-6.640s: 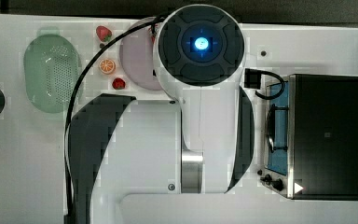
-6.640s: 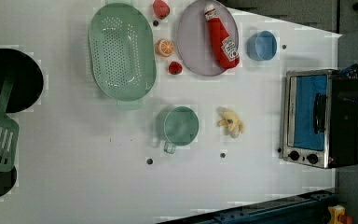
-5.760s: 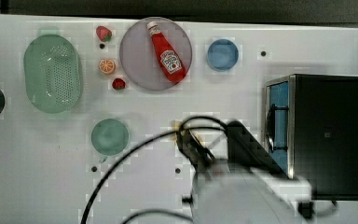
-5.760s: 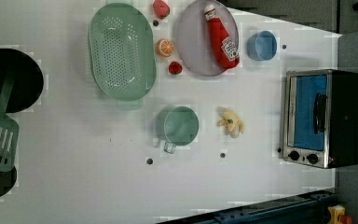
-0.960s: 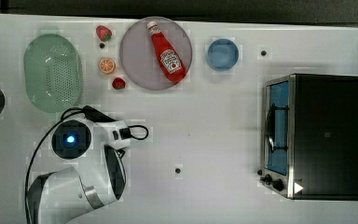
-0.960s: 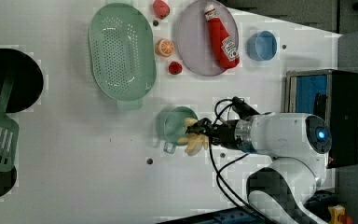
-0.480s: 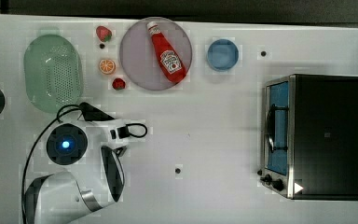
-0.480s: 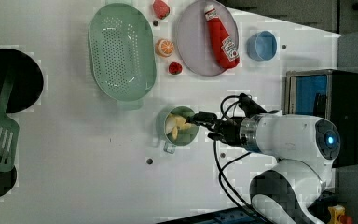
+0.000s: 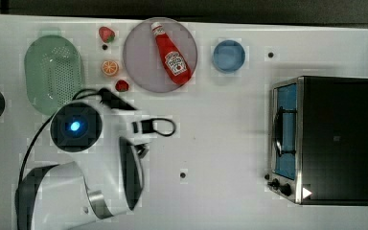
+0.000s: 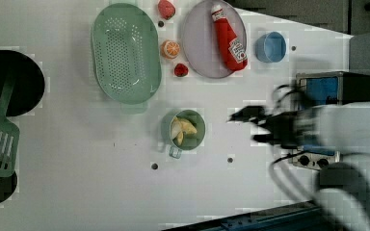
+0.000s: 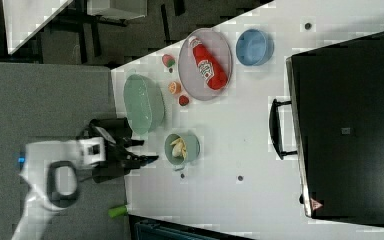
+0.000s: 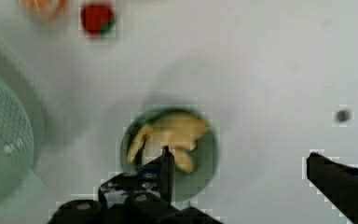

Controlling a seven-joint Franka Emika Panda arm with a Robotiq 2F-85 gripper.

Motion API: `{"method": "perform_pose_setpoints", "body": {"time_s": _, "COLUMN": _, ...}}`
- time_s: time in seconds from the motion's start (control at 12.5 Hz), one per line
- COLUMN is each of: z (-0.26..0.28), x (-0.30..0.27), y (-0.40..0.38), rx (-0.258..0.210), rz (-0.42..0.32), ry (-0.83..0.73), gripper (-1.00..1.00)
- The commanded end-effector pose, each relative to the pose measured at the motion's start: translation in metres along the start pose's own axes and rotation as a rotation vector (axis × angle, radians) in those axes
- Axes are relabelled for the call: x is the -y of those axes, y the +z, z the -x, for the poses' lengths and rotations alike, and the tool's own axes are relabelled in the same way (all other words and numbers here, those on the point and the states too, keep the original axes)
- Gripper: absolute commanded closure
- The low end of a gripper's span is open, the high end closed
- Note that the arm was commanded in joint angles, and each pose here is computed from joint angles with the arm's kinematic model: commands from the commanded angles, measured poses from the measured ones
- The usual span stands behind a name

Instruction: Pick Banana and place it in mug.

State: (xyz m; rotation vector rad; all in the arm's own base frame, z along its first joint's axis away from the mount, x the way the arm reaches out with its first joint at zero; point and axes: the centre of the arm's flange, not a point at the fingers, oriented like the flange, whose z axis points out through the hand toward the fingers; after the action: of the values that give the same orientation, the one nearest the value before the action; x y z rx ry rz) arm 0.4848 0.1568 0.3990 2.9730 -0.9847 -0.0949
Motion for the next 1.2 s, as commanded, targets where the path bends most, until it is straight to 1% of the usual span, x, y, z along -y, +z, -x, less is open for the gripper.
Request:
{"method": "perform_pose_setpoints", "body": {"time_s": 0.08, "z": -0.053, "x": -0.046, "y": -0.117, "rx": -0.058, "rz": -0.083, "ry": 0.176, "gripper": -1.0}}
{"method": "perform_pose_setpoints", "body": {"time_s": 0.24, "z": -0.075, "x": -0.08, "y": -0.162, "rx": -0.085, "rz": -0.049, "ry": 0.227, "gripper": -1.0}}
{"method": "perform_pose_setpoints", "body": {"time_s": 0.32, "z": -0.082, "x": -0.093, "y": -0.178, "rx": -0.087, "rz": -0.048, "ry": 0.251, "gripper": -1.0}}
{"method": "perform_pose_setpoints", "body": {"time_s": 0.4, "z": -0.088, "x": -0.111, "y": -0.188, "rx": -0.056, "rz": -0.031, "ry": 0.286, "gripper": -1.0}}
{"method": "perform_pose_setpoints", "body": {"time_s": 0.48, "z": -0.094, "x": -0.127, "y": -0.194, "rx": -0.035, "rz": -0.021, "ry": 0.316, "gripper": -1.0}}
{"method": "perform_pose_setpoints", "body": {"time_s": 0.56, "z": -0.102, "x": -0.137, "y": -0.198, "rx": -0.039, "rz": -0.033, "ry": 0.34, "gripper": -1.0}}
{"method": "perform_pose_setpoints", "body": {"time_s": 0.64, "z": -0.108, "x": -0.142, "y": -0.202, "rx": -0.051, "rz": -0.048, "ry": 0.347, "gripper": -1.0}}
{"method": "perform_pose_setpoints", "body": {"time_s": 1.2, "z": -0.107, "x": -0.141, "y": -0.198, "rx": -0.045, "rz": -0.041, "ry": 0.341, "gripper": -1.0}}
